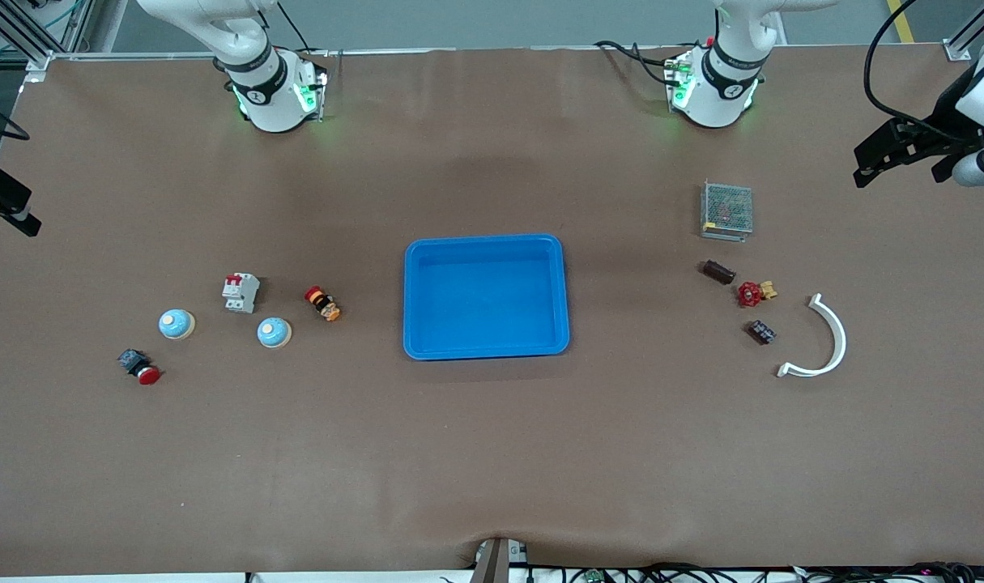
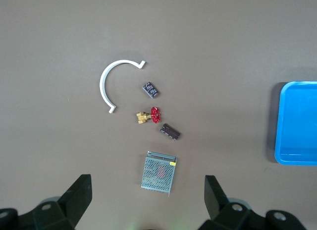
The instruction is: Place electrolytic capacitor and blue bell in tray
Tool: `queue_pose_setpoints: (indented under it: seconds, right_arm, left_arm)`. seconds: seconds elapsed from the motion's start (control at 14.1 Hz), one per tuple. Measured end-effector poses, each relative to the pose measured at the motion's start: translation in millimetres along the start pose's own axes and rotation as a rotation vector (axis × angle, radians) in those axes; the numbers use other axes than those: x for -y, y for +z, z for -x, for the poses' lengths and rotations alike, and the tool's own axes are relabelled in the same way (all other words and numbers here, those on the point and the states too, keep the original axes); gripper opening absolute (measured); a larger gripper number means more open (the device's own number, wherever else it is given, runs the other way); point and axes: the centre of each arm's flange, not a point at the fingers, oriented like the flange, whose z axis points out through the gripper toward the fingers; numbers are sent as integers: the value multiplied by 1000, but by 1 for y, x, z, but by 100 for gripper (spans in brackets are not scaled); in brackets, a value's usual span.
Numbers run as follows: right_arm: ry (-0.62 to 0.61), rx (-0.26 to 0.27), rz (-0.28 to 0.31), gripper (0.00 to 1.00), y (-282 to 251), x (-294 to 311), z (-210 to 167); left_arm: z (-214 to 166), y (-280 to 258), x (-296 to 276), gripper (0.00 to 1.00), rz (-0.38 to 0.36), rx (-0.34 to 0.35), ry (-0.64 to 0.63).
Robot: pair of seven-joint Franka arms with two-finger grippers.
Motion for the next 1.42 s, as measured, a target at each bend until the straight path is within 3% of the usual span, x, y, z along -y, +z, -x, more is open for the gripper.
queue_pose_setpoints:
  seconds: [0.57,0.85,1.2,1.42]
  right_arm:
    - [0,0,0,100,0,0,0]
    - [-1,1,0,100,0,0,0]
    - [-15,37,-8,100,8,8,1]
    - [-42,88,-18,100,32,24,-5]
  left_arm:
    - [-1,2,0,100,0,5,-1]
    - [-4,16,0,100,-3,40,-1]
    - [-6,41,-1,100,-9,92,-11]
    - [-4,51,-4,100,-15,112,-75]
